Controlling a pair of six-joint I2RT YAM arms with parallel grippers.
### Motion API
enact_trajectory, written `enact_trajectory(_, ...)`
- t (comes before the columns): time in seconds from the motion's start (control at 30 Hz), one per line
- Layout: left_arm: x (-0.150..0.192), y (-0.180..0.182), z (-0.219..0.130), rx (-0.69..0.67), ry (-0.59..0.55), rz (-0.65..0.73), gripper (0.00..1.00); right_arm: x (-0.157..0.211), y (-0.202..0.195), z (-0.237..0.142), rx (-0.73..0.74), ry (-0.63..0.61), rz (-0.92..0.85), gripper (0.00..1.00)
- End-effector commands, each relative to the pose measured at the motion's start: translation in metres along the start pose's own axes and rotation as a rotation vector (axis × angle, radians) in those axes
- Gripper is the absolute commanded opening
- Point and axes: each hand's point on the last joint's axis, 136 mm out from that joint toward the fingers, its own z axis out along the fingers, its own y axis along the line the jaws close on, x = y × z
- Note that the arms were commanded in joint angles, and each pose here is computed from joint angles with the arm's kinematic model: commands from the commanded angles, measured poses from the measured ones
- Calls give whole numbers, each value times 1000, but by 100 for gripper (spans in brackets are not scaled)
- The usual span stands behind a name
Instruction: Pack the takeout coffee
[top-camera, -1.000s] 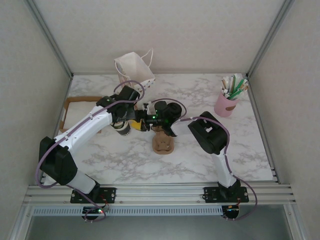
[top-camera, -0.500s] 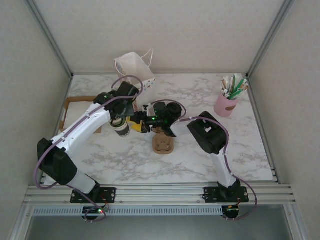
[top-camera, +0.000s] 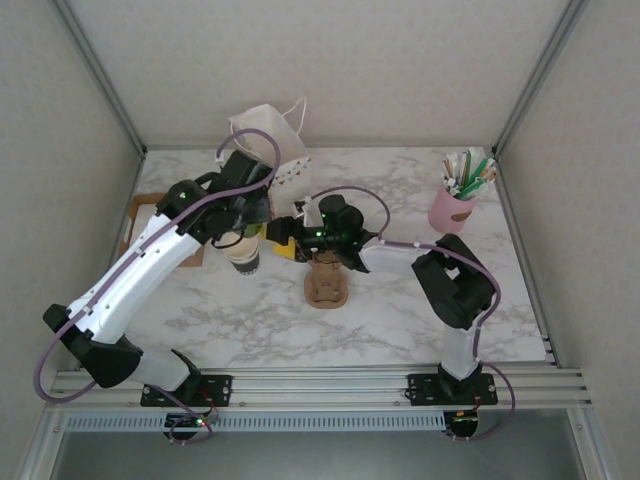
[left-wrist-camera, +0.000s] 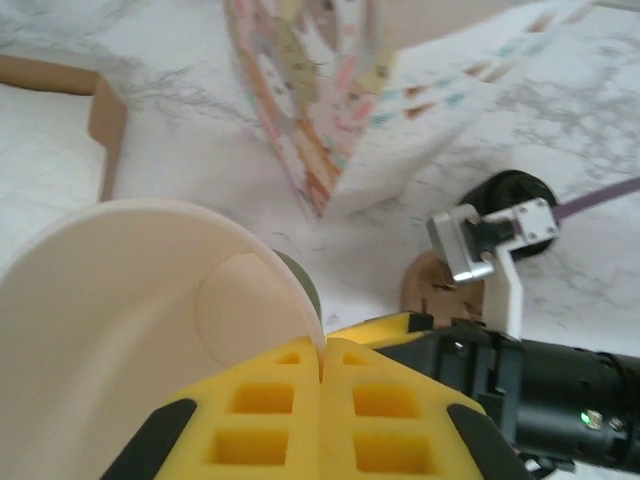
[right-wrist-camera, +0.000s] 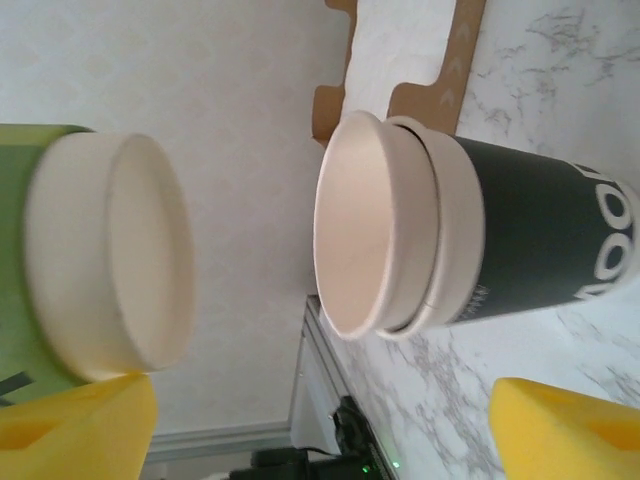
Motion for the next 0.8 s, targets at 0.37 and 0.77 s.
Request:
enact_trajectory(0.37,121,-61,-48,187,166,151,0,-14,-31,-162,421,-224,-97,99)
enact_trajectory(0.77,207,-51,1,125,296,201,0,-12,-60,-239,684,-342,-65,99)
